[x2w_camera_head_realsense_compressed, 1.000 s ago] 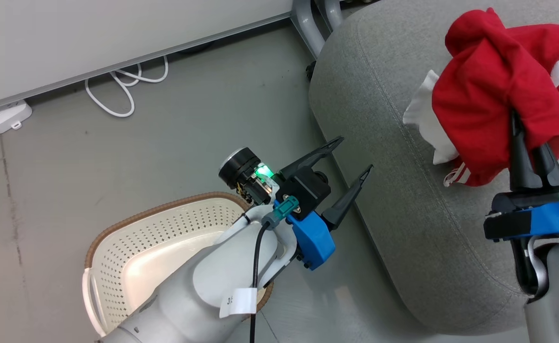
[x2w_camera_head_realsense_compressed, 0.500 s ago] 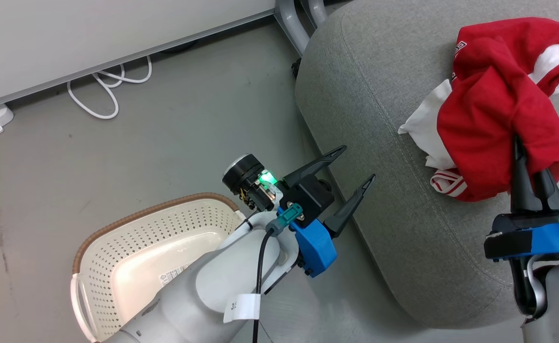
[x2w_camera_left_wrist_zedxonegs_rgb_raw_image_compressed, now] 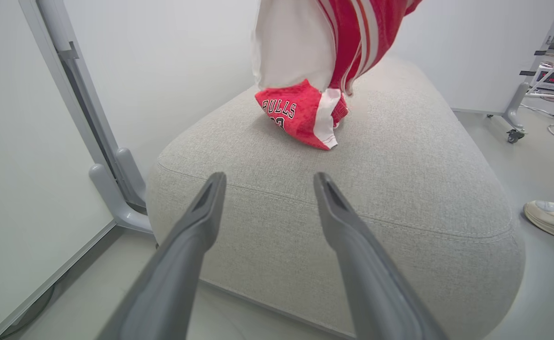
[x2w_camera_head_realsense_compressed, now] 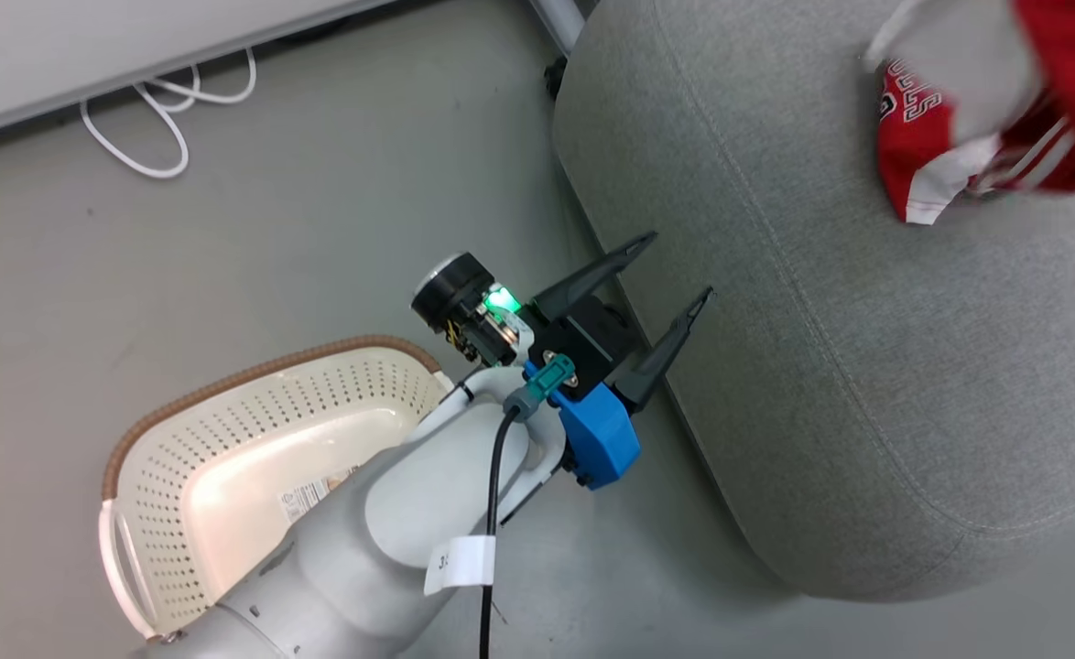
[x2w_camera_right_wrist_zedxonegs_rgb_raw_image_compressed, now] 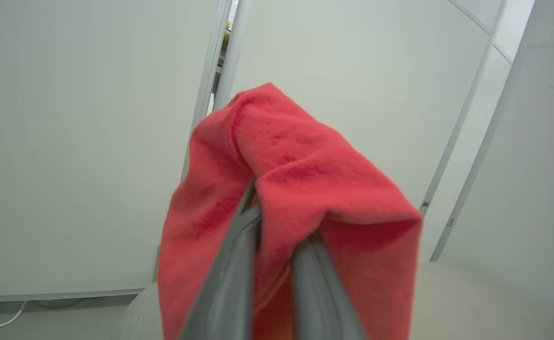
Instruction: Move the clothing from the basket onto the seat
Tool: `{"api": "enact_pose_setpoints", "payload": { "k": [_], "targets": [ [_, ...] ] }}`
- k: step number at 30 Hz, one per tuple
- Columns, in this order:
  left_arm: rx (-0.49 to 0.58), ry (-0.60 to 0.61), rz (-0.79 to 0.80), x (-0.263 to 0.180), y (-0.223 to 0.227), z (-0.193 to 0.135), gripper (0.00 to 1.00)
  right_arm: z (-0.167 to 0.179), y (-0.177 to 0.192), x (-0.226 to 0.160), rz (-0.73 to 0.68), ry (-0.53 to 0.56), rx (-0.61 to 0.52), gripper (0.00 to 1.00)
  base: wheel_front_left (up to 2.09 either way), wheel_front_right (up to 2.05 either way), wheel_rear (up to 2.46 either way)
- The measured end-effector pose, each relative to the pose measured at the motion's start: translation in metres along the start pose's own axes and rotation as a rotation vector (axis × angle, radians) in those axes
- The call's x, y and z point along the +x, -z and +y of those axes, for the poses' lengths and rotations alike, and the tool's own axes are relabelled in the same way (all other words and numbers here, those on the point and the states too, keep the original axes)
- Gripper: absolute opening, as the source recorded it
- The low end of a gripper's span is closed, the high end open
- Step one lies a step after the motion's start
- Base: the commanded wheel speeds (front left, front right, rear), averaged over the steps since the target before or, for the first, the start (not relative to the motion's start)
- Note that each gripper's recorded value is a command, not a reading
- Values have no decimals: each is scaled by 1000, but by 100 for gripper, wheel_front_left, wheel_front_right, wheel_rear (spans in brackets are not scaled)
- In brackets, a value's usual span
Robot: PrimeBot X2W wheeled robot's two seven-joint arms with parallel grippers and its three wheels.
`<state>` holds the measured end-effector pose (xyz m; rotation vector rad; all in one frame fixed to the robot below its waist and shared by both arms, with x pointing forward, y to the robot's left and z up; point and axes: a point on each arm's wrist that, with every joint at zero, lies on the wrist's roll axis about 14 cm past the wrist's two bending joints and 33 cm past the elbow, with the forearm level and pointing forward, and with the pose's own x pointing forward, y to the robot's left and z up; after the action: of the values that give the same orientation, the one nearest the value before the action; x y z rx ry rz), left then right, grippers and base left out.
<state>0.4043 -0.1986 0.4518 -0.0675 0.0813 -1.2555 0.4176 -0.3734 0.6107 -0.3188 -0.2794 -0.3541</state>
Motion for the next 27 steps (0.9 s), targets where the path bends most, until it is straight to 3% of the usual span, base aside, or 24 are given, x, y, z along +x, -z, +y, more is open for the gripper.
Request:
{"api": "enact_pose_setpoints", "payload": {
  "k": [6, 11, 16, 27],
  "targets": [
    [-2, -7, 3, 6, 18, 23, 100, -34, -29, 48, -109, 57, -125, 0, 0, 0, 0],
    [-14, -14, 2, 11, 36, 41, 100, -55, -16, 73, -94, 111, -189, 0, 0, 0, 0],
    [-37, -27, 2, 13, 56, 57, 100, -65, 35, 81, 32, 136, -226, 0, 0, 0, 0],
    [-71, -55, 9, 8, 86, 76, 100, -43, 160, 63, 350, 108, -206, 0, 0, 0, 0]
  ]
}}
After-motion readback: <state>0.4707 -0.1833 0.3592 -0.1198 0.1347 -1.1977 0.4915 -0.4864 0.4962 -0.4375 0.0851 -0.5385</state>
